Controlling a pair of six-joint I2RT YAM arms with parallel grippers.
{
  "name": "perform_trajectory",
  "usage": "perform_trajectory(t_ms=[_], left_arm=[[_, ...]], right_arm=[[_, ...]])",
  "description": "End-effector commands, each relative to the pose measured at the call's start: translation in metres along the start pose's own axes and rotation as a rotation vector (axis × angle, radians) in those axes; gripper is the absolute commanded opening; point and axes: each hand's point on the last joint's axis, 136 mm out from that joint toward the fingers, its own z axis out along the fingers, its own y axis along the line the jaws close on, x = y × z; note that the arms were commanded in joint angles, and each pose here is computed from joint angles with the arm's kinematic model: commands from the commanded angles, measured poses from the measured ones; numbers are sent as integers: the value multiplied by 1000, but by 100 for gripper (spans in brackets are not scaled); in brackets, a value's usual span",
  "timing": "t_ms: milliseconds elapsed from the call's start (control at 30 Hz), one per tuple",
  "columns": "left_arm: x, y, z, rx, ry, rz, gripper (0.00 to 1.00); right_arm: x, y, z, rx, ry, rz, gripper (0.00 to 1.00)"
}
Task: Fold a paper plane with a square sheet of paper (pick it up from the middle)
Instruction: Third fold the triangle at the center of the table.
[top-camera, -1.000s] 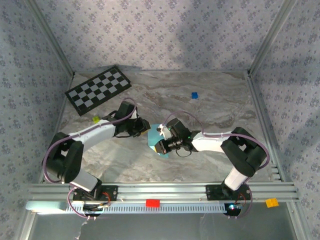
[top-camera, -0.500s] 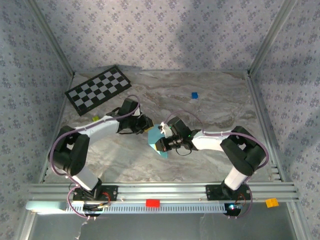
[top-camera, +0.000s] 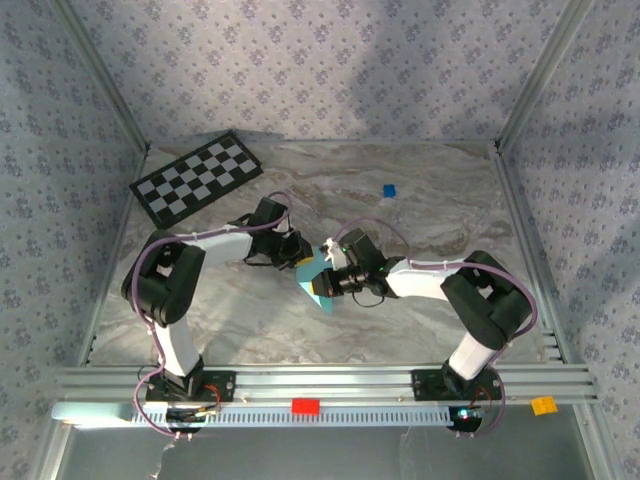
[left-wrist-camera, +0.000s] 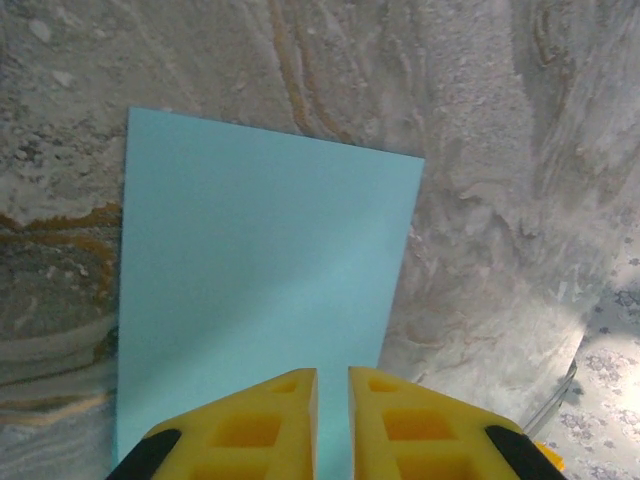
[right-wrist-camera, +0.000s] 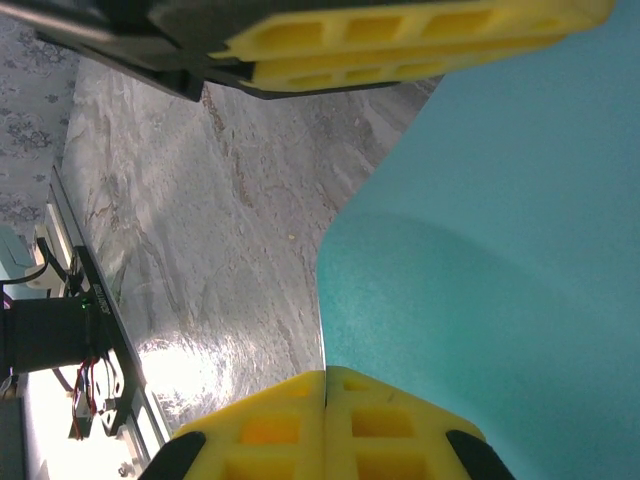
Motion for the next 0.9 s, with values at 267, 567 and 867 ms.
perform_trajectory(t_ms=[267,567,867], left_arm=[[8,31,22,-78,74,3,11],[14,48,25,-134,97,-3,8],[15,48,25,-137,102,-3,7]], right_arm=[[6,-5,6,-16,46,28,1],[5,-10,6,-3,67,40,12],[2,-7,-2,-6,56,37,16]])
